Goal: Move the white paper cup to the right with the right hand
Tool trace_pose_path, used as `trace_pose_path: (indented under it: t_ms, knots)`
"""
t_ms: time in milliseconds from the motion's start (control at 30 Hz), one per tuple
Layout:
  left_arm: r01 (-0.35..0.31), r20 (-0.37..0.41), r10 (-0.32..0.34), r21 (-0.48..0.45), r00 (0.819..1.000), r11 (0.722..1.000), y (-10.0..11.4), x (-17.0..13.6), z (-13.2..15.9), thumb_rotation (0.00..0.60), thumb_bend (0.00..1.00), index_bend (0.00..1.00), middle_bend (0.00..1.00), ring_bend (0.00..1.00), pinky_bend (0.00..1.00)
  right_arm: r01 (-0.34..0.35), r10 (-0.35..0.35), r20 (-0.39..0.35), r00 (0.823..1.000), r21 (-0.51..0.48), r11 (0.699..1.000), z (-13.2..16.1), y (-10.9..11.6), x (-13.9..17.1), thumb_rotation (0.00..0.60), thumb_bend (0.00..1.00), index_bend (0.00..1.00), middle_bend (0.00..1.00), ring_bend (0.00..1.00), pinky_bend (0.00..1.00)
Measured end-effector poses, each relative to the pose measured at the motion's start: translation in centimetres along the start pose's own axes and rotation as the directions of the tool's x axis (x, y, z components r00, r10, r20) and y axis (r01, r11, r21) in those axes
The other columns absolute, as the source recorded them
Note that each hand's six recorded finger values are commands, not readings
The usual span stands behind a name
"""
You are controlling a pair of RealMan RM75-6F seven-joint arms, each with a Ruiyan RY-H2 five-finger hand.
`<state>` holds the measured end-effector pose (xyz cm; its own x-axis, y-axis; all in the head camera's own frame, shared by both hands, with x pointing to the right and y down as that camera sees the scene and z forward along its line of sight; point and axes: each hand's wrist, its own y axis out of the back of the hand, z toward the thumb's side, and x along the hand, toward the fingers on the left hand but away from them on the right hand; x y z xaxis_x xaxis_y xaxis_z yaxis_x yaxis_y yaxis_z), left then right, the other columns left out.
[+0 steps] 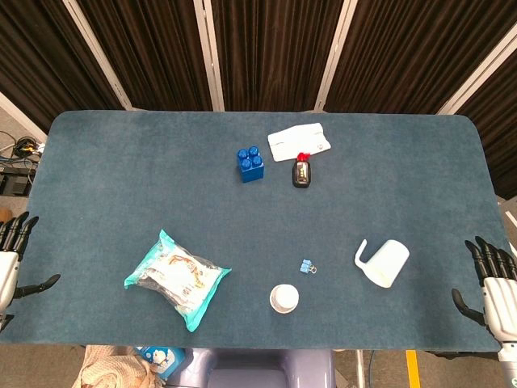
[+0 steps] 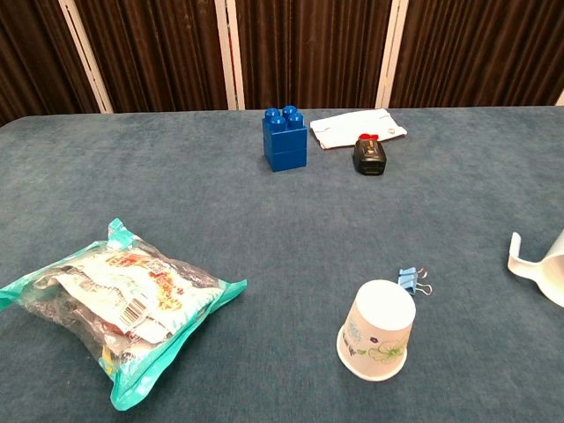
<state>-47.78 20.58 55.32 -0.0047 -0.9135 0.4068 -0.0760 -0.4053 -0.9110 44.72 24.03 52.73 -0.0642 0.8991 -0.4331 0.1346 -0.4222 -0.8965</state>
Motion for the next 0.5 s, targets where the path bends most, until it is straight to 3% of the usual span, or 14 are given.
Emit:
trace_pose_path:
  t_ms: [167,267,367,500]
  knots:
    - [0.004,-0.003,-0.004,-0.006,1.000,1.000,-0.1,0.2,-0.1,0.600,0.00,0.00,0.00,0.00,0.01,-0.010,0.007,-0.087,0.996,-0.030,1.000,1.4,0.1,-0.6,0.600,0.35,0.00,0.00,0.00,0.05]
    - [0.005,-0.004,-0.005,-0.009,1.000,1.000,-0.1,0.3,-0.2,0.600,0.00,0.00,0.00,0.00,0.01,-0.039,0.031,-0.170,0.985,-0.042,0.998,2.7,0.0,-1.1,0.600,0.35,0.00,0.00,0.00,0.05]
    - [0.003,0.001,-0.003,-0.013,1.000,1.000,-0.2,0.4,-0.1,0.600,0.00,0.00,0.00,0.00,0.01,-0.073,0.063,-0.265,0.962,-0.028,0.997,4.2,-0.2,-1.7,0.600,0.35,0.00,0.00,0.00,0.07]
    - [0.002,0.011,-0.002,-0.005,1.000,1.000,-0.2,0.4,0.2,0.600,0.00,0.00,0.00,0.00,0.01,-0.142,0.132,-0.385,0.913,0.001,0.990,6.5,-1.1,-2.3,0.600,0.35,0.00,0.00,0.00,0.09]
